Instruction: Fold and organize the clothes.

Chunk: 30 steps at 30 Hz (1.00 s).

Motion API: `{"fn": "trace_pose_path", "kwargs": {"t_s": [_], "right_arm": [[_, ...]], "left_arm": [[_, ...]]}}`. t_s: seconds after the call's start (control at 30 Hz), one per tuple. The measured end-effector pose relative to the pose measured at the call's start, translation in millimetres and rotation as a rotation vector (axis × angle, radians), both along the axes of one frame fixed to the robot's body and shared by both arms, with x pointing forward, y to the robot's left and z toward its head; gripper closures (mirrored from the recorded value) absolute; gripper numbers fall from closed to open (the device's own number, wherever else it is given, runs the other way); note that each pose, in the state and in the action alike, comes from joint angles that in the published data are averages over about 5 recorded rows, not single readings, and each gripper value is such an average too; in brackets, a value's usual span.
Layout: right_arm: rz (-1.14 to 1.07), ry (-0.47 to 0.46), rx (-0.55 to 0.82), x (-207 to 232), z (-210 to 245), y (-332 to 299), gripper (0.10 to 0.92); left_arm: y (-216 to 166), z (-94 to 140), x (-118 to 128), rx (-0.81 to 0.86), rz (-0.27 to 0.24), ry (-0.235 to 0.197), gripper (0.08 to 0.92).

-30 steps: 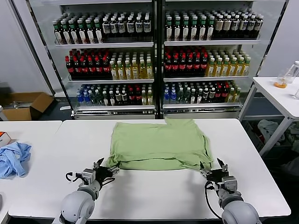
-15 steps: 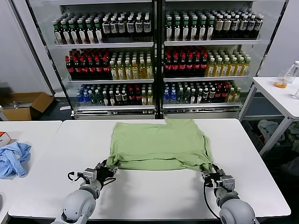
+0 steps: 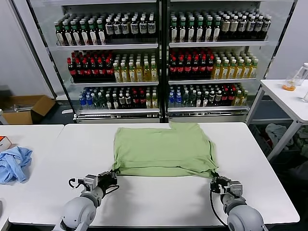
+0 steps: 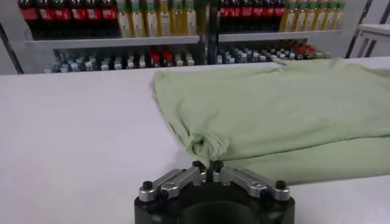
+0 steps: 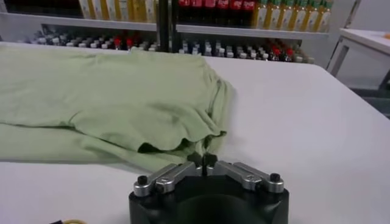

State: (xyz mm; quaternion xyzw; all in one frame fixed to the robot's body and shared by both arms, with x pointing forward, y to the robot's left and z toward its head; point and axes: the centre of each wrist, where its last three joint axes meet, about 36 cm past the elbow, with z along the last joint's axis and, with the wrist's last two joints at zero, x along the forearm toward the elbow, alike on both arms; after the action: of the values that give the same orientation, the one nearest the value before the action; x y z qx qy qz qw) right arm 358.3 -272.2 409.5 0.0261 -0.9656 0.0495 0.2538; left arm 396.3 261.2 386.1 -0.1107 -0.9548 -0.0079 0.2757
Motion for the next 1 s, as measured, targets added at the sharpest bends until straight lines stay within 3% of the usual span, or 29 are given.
{"fn": "trace_pose_path", "kwargs": {"t_s": [0.63, 1.0], "right_arm": [[0.059, 0.026, -0.089, -87, 27, -5, 0.914], [0.085, 0.061, -0.149, -125, 41, -10, 0.905]], "left_arm": [[-7, 25, -84, -0.011, -0.057, 0.029, 0.902], [4, 41, -116, 0.035, -0.092, 0.051, 0.902]]}}
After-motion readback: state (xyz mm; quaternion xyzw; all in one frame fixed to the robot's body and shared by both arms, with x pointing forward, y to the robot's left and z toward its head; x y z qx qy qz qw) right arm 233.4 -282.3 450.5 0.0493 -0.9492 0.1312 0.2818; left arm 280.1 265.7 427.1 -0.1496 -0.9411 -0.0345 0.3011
